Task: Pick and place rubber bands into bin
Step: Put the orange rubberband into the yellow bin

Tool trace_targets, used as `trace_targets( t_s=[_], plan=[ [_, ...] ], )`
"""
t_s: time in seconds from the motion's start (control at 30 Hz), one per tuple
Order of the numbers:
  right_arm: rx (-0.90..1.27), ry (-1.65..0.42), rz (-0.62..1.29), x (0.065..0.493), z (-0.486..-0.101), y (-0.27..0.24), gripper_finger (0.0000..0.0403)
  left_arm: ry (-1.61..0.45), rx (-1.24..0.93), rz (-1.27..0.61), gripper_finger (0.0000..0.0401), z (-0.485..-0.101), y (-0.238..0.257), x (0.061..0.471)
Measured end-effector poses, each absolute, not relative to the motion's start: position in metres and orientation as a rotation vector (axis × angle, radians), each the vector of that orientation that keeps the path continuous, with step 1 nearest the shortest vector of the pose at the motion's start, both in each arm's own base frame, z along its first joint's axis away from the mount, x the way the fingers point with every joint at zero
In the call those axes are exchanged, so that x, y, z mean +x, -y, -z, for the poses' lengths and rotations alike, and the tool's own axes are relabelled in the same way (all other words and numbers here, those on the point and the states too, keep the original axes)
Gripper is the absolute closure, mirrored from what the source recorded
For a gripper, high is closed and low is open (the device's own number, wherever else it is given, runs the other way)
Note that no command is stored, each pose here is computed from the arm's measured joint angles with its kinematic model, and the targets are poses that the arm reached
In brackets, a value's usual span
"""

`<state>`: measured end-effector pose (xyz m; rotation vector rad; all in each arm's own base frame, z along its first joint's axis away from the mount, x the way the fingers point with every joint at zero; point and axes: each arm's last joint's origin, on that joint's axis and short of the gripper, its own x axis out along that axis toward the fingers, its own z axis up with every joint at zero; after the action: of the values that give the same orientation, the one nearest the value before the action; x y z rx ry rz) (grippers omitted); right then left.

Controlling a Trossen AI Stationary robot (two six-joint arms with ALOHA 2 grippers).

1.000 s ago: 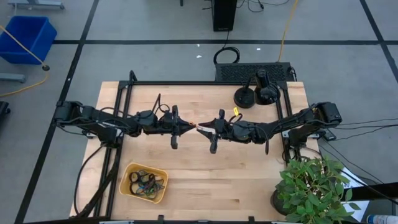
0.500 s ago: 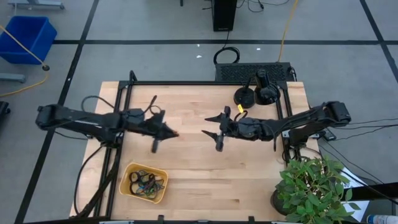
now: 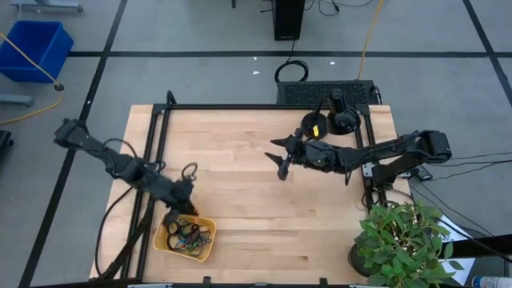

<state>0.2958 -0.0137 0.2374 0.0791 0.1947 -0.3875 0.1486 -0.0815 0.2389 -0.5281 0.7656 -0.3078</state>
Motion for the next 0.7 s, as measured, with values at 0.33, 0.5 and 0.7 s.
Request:
trace_targets(
  t_s=[0.33, 0.5, 0.7],
  plan=[
    [0.176, -0.066, 0.422, 0.283, -0.223, 0.024, 0.0178, -1.141, -0.256, 0.137, 0.0399, -0.224, 0.129, 0.149],
    [0.176, -0.057, 0.425, 0.283, -0.223, 0.025, 0.0179, -1.344, -0.125, 0.13, 0.0399, -0.209, 0.146, 0.161],
    [0.176, -0.058, 0.425, 0.283, -0.222, 0.025, 0.0179, -1.421, -0.105, 0.117, 0.0387, -0.194, 0.155, 0.169]
  ],
)
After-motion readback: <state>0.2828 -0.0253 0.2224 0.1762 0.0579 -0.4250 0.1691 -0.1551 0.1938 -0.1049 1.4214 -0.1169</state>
